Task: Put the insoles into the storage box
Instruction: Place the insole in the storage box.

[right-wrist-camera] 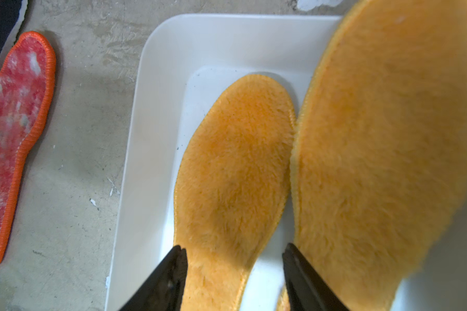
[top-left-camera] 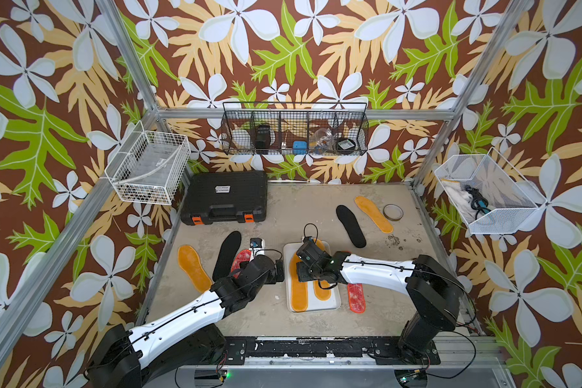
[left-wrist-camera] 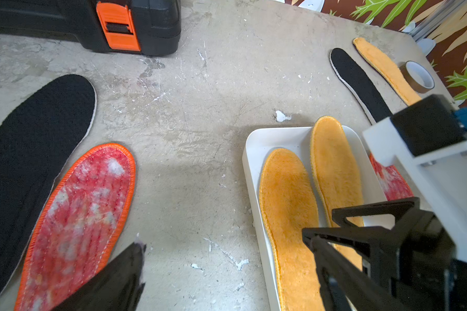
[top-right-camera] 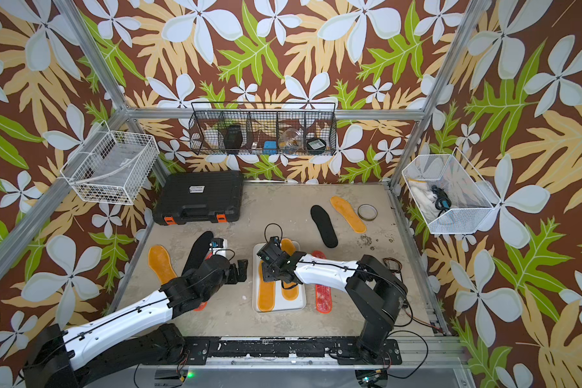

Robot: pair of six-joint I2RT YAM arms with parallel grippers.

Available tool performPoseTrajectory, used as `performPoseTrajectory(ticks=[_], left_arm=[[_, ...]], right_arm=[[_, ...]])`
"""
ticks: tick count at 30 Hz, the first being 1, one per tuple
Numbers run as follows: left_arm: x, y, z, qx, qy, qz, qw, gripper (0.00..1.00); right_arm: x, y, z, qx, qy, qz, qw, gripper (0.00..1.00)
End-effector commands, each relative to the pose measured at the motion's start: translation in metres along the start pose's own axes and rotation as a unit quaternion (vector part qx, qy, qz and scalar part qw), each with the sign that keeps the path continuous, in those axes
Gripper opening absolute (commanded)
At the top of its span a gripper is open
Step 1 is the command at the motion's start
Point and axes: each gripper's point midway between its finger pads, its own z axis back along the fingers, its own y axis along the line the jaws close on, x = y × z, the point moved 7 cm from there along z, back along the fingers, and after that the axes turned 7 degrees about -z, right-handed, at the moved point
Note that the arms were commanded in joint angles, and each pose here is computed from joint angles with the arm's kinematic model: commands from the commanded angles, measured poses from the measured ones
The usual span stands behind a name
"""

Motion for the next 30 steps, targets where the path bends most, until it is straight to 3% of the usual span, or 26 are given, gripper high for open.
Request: performPoseTrajectory(ticks=[1, 4, 13, 17, 25, 30], left_arm=[[-0.002, 0.002, 0.0, 0.005, 0.005, 0.001, 1.0, 1.0], [-0.002, 0.002, 0.0, 0.004, 0.004, 0.0, 1.0, 1.0], [-0.003, 0.003, -0.001, 0.008, 0.005, -0.004, 1.0, 1.0], [-0.003, 0.002, -0.001, 0.004, 0.004, -0.004, 1.0, 1.0], [-0.004, 0.0, -0.004, 0.001, 0.008, -0.006, 1.0, 1.0], [-0.007, 0.0, -0.005, -0.002, 0.01, -0.006, 1.0, 1.0]], right_arm=[[-0.001, 0.003, -0.009, 0.001, 0.009, 0.004, 1.0, 0.63], [-0.007, 0.002, -0.021, -0.005, 0.025, 0.003, 1.0, 0.72], [-0.007, 0.019, -0.02, 0.063, 0.037, 0.008, 0.997, 0.68], [-0.001, 0.018, -0.006, 0.059, 0.02, 0.014, 0.998, 0.7], [0.014, -0.011, 0.041, -0.038, -0.051, 0.021, 0.998, 0.76], [0.008, -0.033, 0.033, -0.123, -0.055, 0.029, 0.99, 0.8]])
